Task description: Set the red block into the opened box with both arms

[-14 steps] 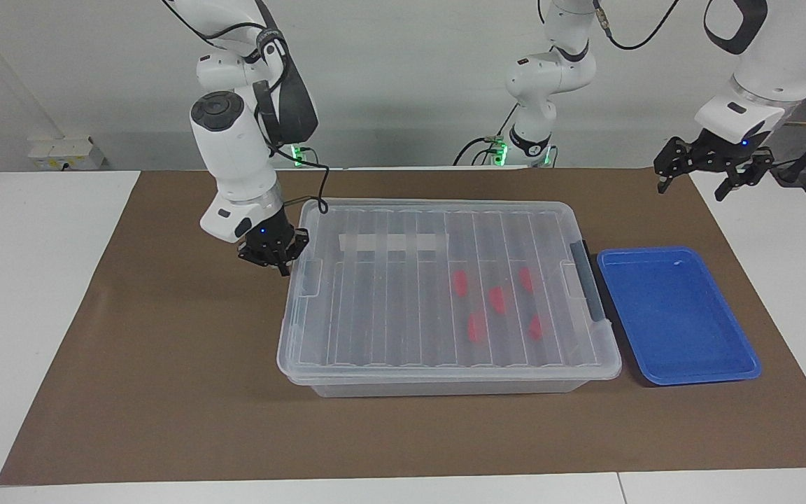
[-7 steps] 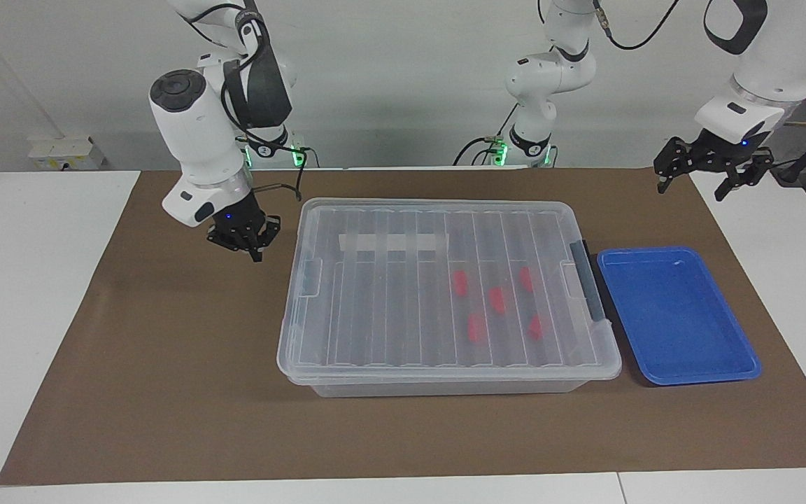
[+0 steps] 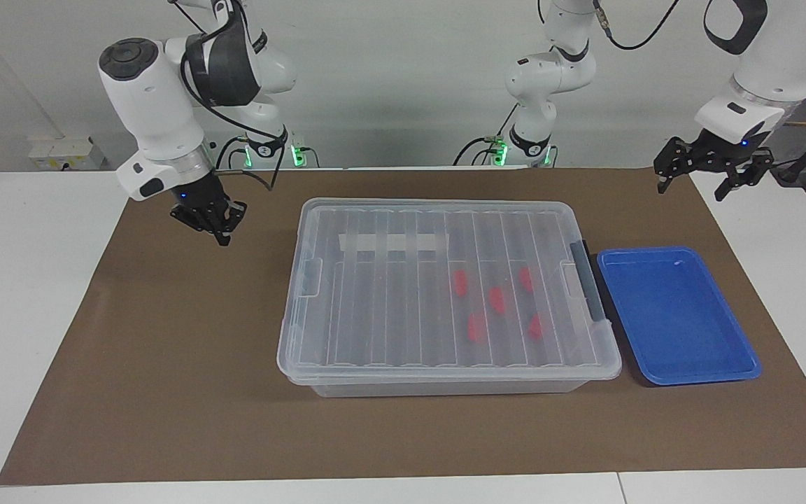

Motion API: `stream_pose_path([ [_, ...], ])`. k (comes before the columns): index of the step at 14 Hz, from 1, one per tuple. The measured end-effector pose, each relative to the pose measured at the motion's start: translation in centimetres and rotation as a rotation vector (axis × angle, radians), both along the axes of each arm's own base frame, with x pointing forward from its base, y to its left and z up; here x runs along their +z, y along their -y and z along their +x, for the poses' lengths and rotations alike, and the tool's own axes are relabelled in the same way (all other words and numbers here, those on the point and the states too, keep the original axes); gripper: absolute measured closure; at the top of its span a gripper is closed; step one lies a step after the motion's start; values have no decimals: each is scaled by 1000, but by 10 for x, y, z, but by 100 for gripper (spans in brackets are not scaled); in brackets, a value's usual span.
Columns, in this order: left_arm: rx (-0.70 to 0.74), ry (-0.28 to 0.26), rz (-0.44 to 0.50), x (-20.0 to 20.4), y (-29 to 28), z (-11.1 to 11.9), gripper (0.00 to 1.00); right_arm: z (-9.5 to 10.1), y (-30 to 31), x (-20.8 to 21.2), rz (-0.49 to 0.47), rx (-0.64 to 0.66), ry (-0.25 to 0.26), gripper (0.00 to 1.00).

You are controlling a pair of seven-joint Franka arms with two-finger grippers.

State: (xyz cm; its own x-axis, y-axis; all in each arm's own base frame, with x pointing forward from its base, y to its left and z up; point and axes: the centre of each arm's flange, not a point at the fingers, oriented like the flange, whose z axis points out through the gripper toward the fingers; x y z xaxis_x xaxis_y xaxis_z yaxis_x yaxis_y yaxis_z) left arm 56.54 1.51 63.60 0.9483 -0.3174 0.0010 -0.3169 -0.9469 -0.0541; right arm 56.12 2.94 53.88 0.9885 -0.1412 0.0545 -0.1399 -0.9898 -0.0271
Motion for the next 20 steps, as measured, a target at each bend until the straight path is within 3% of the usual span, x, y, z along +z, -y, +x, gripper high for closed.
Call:
stream_pose_path([
  [8, 0, 0, 0, 0, 0, 0, 0, -14, 28, 86, -21, -43, -18, 2],
  [11, 0, 0, 0, 0, 0, 0, 0, -17, 29, 110, -53, -40, -31, 0],
  [20, 0, 0, 0, 0, 0, 0, 0, -12, 17, 93, -58, -17, -88, 0],
])
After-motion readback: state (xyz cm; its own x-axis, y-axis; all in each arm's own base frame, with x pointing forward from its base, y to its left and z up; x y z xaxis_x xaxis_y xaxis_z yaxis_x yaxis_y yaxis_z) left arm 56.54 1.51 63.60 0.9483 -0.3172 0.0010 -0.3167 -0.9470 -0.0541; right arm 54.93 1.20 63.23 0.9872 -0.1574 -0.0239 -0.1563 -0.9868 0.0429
